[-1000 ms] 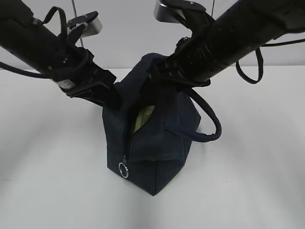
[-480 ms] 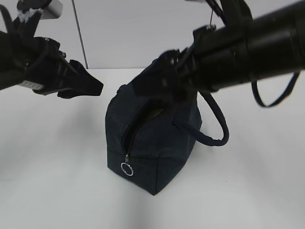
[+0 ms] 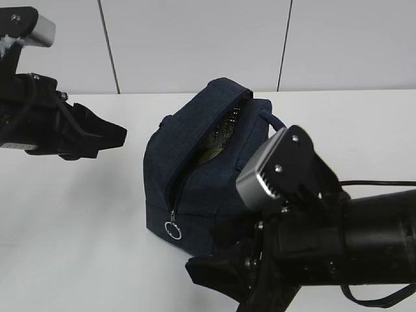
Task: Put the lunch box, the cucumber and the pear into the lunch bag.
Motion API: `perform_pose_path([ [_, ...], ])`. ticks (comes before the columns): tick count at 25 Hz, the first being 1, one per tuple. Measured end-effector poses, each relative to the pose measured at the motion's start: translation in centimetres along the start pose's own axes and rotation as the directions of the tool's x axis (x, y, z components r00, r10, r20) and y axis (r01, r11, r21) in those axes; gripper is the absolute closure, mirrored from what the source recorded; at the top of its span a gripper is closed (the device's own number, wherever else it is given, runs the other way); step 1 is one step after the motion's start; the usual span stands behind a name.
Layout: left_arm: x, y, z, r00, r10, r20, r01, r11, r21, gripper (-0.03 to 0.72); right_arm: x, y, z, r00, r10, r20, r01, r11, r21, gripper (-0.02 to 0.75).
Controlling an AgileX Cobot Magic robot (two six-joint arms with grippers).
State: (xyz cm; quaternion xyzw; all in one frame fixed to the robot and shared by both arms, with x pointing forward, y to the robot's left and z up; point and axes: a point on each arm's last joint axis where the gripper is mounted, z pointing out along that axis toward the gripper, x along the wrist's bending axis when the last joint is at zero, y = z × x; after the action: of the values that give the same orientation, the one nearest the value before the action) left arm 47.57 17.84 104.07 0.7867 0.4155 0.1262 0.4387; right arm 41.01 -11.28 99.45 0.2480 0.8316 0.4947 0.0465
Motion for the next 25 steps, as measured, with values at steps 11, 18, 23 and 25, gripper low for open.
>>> perform_pose_path([
  [11,-0.2,0.2,-0.1,0.998,-0.058,0.023,0.059,0.998,-0.023,0.431,-0.9,-2.4,2.7,0.998,0.058,-0.021,-0.055,0.991,0.119,0.347],
  [18,-0.3,0.3,-0.1,0.997,-0.068,0.026,0.069,0.997,-0.026,0.431,-0.5,-2.2,2.7,0.996,0.066,-0.061,-0.059,0.993,0.105,0.347],
  [23,-0.2,0.3,-0.1,0.997,-0.069,0.025,0.069,0.997,-0.027,0.431,0.2,-2.7,2.9,0.994,0.102,-0.048,-0.092,0.979,0.184,0.349],
  [25,-0.2,0.3,-0.1,0.997,-0.069,0.025,0.069,0.997,-0.027,0.431,0.5,-3.4,3.1,0.996,0.082,0.021,-0.085,0.959,0.271,0.358],
])
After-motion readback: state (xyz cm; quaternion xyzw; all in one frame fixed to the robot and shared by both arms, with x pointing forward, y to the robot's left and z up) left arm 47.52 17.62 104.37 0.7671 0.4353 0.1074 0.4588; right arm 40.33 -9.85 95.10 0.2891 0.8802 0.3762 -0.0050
